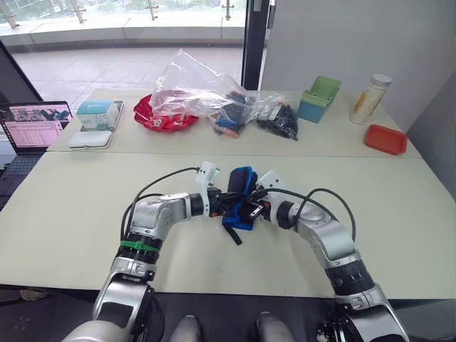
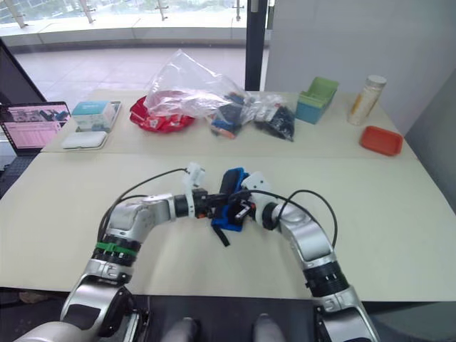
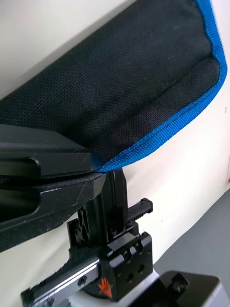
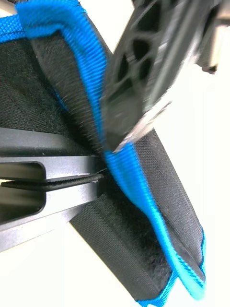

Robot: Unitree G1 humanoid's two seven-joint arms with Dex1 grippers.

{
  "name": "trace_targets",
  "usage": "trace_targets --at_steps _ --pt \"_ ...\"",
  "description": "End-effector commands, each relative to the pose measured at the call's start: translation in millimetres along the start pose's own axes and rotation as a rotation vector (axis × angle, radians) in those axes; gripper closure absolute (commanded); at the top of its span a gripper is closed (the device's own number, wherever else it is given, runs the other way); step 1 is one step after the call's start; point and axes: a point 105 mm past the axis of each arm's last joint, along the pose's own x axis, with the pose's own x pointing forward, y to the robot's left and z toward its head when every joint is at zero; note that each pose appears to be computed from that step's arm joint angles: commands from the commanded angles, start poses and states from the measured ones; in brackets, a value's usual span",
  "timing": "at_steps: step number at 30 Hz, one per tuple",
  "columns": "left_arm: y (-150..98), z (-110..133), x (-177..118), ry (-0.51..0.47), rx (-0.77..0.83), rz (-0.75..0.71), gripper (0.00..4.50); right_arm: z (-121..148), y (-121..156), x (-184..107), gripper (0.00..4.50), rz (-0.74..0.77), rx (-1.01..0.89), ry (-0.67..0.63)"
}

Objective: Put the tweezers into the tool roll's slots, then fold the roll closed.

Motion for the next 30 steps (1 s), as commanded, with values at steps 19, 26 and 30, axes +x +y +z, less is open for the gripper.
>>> trace_targets --at_steps 19,26,30 --pt "20 -52 9 0.181 -0.017 0.157 4.49 40 -12 3 4.50 0.026 -0.079 -0.015" --pt "21 -50 6 0.172 -0.008 0.157 4.49 -17 -22 13 4.50 0.015 -0.015 0.264" --pt "16 -35 -4 0.143 0.041 0.120 3.61 -24 -25 14 4.50 0.019 0.006 0.293"
